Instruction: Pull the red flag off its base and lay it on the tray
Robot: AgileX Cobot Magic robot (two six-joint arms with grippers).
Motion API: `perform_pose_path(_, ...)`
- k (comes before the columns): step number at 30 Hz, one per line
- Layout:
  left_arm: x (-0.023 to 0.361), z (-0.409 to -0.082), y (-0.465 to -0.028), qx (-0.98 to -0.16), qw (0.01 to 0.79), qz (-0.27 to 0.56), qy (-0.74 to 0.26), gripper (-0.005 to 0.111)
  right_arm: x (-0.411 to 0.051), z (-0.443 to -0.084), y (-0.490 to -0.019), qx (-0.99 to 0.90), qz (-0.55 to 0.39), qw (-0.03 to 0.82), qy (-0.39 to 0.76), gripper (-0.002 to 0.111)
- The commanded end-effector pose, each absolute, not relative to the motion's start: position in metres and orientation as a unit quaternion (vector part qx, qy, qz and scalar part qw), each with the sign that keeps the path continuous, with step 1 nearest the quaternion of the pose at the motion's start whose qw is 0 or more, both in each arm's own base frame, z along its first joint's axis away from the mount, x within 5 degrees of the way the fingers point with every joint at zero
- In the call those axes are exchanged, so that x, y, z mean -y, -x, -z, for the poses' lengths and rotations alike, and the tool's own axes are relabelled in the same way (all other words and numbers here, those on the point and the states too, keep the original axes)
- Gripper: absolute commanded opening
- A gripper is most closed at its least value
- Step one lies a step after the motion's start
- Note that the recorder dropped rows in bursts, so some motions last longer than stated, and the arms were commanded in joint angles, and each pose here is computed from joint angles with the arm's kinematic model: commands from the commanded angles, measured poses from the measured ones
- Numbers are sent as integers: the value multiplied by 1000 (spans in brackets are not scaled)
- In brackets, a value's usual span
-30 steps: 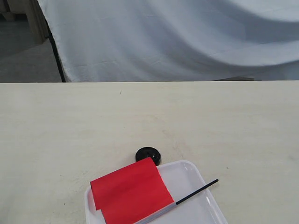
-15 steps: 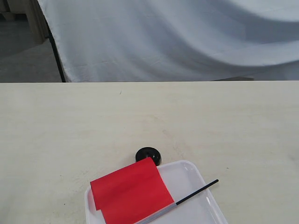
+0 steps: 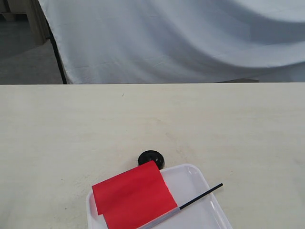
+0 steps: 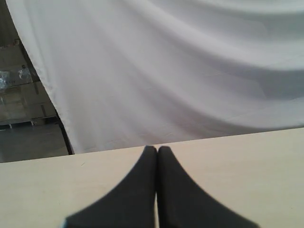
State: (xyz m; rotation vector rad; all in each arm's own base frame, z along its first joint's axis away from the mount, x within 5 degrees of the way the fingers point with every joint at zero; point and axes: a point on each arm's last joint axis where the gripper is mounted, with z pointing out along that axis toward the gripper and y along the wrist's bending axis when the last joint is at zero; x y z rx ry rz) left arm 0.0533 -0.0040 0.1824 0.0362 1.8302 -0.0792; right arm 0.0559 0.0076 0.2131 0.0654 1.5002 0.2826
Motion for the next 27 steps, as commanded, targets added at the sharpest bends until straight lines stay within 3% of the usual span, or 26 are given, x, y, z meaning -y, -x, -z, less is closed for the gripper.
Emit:
perform_pose_path(1,4,-182,-53,-792,610,35,-18,0,-7,-209,-56,-692,-119,711,-24,-1)
perform_pose_path(16,4,-182,-53,-792,610,35,-18,0,-5,-190,-55,-764,-67,642,0,-1)
perform_pose_path(27,4,-182,-53,-792,610,35,-18,0,-5,-187,-54,-775,-80,627,-12,-1)
